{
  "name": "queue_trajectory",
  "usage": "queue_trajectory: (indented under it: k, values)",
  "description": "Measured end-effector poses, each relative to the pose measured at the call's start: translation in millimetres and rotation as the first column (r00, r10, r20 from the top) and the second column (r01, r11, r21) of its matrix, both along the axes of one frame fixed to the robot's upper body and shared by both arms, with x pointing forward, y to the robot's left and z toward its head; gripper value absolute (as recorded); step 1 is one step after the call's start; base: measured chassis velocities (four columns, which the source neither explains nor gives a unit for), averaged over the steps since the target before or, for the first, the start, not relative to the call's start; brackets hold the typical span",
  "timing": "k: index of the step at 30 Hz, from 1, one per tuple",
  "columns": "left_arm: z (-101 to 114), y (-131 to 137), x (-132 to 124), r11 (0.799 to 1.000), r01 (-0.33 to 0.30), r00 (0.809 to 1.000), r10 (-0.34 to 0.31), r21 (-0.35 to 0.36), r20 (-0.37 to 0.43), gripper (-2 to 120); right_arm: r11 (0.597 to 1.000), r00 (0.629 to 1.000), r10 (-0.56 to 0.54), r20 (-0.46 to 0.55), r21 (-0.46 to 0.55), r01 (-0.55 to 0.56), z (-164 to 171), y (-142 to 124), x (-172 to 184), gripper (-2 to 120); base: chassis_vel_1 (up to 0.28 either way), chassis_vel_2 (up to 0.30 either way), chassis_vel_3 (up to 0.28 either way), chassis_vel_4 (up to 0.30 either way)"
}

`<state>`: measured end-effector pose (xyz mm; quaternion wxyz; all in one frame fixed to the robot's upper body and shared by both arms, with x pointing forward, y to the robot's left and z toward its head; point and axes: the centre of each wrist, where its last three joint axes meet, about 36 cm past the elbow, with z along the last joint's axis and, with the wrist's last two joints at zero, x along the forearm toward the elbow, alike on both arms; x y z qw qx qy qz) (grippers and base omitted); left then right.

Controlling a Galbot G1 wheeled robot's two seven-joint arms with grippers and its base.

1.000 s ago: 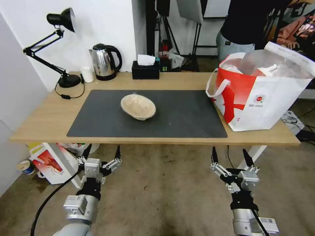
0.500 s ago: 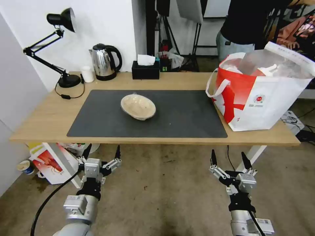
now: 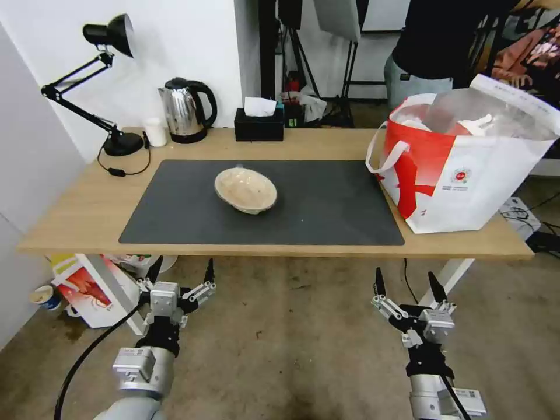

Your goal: Pick up the trash from the table and place it into the takeout bag.

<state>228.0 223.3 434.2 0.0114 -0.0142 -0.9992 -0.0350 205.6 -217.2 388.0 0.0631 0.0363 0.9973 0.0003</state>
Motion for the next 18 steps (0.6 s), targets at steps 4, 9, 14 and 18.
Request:
queue_trajectory:
  k: [4,9,14,18]
  values:
    - [0.0,0.0,0.0,1.000,0.000,1.000,0.000,0.000,0.000,100,1.000,1.000,0.000,0.000,0.000,0.000,0.1,0.0,0.0,100,0.000,0.000,0.000,0.000]
    - [0.0,0.0,0.0,1.000,0.000,1.000,0.000,0.000,0.000,100,1.000,1.000,0.000,0.000,0.000,0.000,0.2,-0.1,0.1,100,0.000,0.000,0.000,0.000]
    - [0.0,0.0,0.0,1.000,0.000,1.000,0.000,0.000,0.000,100,1.000,1.000,0.000,0.000,-0.001,0.000,0.4,-0.2,0.2,100,0.000,0.000,0.000,0.000]
    - [0.0,0.0,0.0,1.000,0.000,1.000,0.000,0.000,0.000,100,1.000,1.000,0.000,0.000,-0.001,0.000,0.5,-0.2,0.2,100,0.000,0.000,0.000,0.000]
